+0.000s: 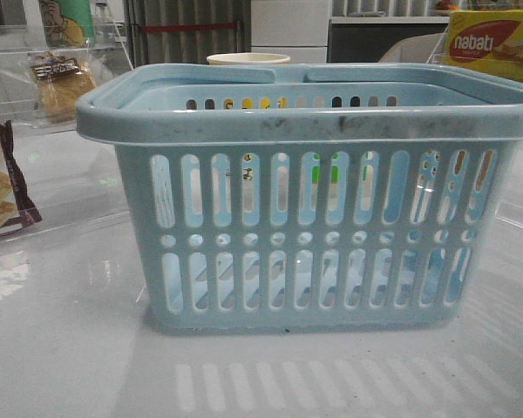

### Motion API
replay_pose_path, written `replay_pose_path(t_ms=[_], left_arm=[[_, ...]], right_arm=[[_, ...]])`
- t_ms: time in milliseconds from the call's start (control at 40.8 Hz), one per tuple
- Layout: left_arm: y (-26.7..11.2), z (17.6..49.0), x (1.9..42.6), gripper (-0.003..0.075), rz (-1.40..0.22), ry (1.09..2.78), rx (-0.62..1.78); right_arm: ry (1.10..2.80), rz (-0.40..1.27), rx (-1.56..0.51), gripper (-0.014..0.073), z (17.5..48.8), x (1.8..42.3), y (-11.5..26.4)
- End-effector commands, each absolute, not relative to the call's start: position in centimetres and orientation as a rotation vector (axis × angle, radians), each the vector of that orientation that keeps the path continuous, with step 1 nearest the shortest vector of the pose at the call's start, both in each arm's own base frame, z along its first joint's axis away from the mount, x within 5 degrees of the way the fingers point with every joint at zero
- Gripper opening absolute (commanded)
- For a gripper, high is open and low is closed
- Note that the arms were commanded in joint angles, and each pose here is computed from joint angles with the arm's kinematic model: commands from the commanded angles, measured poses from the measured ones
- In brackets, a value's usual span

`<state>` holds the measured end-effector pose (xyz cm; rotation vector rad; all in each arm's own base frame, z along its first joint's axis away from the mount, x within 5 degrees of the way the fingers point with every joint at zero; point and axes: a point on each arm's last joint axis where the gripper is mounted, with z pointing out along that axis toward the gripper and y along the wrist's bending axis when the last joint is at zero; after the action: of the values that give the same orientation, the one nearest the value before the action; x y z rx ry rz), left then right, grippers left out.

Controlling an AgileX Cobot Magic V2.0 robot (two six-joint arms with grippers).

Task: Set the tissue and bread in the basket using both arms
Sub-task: 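Close the right gripper on the black tissue pack and lift it, then carry the tissue pack over the basket and release it inside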

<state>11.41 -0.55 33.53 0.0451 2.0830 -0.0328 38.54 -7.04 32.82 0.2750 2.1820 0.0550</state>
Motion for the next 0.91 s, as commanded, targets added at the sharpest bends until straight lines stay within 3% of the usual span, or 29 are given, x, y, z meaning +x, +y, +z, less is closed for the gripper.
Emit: replay_pose_path(t_ms=[0, 270, 442, 662, 785, 883], left_arm=[[-0.7, 35.2, 11.7, 0.0455, -0.052, 1.986, 0.039], [-0.7, 35.2, 11.7, 0.0455, -0.052, 1.986, 0.039], [-0.7, 35.2, 11.7, 0.0455, -0.052, 1.986, 0.039], [-0.7, 35.2, 11.7, 0.0455, -0.052, 1.986, 0.039], [-0.7, 35.2, 11.7, 0.0455, -0.052, 1.986, 0.039], [-0.7, 35.2, 11.7, 0.0455, -0.052, 1.986, 0.039]], right_arm=[[1.992, 0.067, 0.211, 0.0143, 39.5, 35.7, -5.1], [1.939, 0.223, -0.046, 0.0143, 45.2, 29.1, 2.6], [2.03, 0.35, -0.255, 0.0143, 44.7, 27.2, 7.8], [2.146, 0.416, -0.434, 0.0153, 42.0, 27.8, 12.2], [2.223, 0.422, -0.474, 0.0258, 39.9, 29.1, 13.5], [2.278, 0.417, -0.482, 0.0428, 38.2, 30.3, 14.0]])
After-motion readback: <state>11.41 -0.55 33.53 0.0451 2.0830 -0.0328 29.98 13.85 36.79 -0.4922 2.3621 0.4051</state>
